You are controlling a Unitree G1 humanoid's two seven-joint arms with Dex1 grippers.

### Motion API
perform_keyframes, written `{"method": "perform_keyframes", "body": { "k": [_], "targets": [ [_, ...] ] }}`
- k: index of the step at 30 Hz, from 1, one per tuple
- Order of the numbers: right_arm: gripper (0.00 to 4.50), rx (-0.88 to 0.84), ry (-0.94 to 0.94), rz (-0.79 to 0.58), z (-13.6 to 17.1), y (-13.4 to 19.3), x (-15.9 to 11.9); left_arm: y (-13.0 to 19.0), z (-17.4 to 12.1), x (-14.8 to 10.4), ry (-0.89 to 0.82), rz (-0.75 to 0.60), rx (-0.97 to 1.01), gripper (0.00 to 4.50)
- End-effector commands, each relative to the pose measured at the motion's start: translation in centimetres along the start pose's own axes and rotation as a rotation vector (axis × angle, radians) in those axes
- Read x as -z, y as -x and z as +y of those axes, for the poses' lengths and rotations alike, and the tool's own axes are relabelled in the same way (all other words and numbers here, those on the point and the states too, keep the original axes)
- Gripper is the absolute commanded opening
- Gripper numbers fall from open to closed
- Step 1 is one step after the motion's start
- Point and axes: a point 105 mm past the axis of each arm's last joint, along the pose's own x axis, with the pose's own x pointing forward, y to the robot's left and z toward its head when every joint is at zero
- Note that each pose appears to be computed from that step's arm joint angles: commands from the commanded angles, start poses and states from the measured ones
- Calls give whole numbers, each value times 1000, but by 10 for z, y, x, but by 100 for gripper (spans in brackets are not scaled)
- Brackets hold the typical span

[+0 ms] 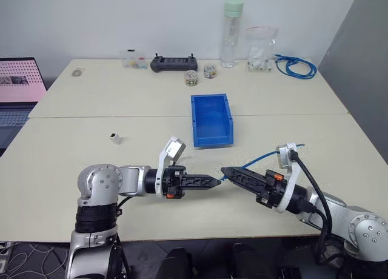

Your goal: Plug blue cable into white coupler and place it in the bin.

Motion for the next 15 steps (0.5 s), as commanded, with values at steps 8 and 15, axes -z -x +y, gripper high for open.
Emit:
{"method": "perform_keyframes", "body": {
  "k": [8, 15],
  "targets": [
    [450, -77, -22, 12, 14, -9, 1, -2, -10, -2, -16, -6, 39, 23],
    [329, -86, -21, 17, 15, -9, 0, -3, -10, -1, -12, -7, 42, 23]
  ]
}}
